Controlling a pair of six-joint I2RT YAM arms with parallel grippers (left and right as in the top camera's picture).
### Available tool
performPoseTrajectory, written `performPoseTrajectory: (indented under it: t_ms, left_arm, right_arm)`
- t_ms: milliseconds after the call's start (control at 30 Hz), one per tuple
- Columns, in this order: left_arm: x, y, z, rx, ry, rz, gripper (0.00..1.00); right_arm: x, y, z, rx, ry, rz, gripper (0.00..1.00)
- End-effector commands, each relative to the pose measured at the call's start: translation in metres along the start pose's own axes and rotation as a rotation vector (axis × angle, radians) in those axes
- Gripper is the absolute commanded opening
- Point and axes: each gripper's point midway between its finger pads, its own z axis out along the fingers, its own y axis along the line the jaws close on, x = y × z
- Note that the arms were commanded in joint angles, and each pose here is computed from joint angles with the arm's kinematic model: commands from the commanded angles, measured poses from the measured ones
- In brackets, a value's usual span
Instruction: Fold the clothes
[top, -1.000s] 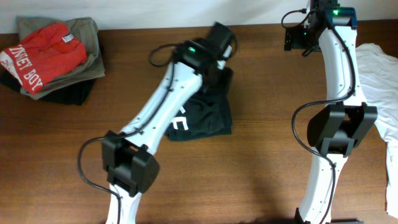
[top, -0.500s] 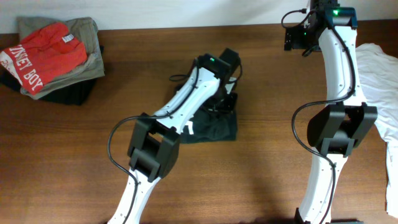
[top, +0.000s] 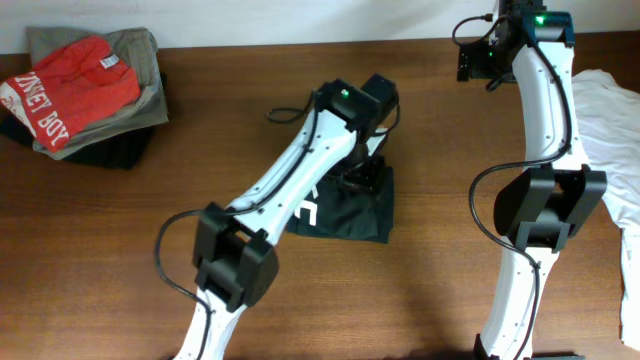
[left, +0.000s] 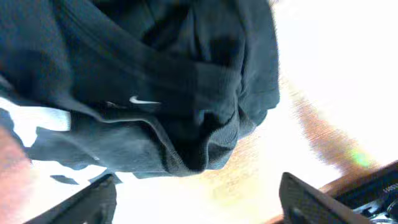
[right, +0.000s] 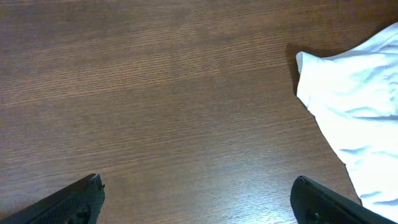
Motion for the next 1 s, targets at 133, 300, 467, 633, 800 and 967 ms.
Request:
performPoseTrajectory:
  t_ms: [133, 300, 467, 633, 800, 967]
  left_arm:
    - [-0.05, 0.039, -0.021, -0.006, -0.205, -0.048, 0.85]
    - [-0.072, 0.065, 0.015, 0.016, -0.197, -0.128, 0.81]
    - [-0.104, 0.055, 0.048, 0.109, -0.249, -0.108, 0.74]
    - [-0.11, 0.069, 0.063, 0.038, -0.256, -0.118, 0.7]
    - [-0.102, 0.122, 0.058, -0.275, -0.244, -0.086, 0.68]
    - [-0.089, 0.128, 0.059, -0.324, -0.168, 0.048, 0.65]
  right_arm:
    - [-0.009, -0.001, -0.017, 0.006, -0.042, 0.006, 0.99]
    - [-0.009, -0.001, -0.017, 0.006, -0.042, 0.006, 0.99]
    - [-0.009, -0.001, -0.017, 0.006, -0.042, 0.006, 0.99]
    - [-0.009, -0.001, -0.017, 0.006, -0.042, 0.006, 0.99]
    - [-0.009, -0.001, -0.017, 0.006, -0.042, 0.006, 0.99]
    - [-0.009, -0.001, -0.017, 0.006, -0.042, 0.006, 0.99]
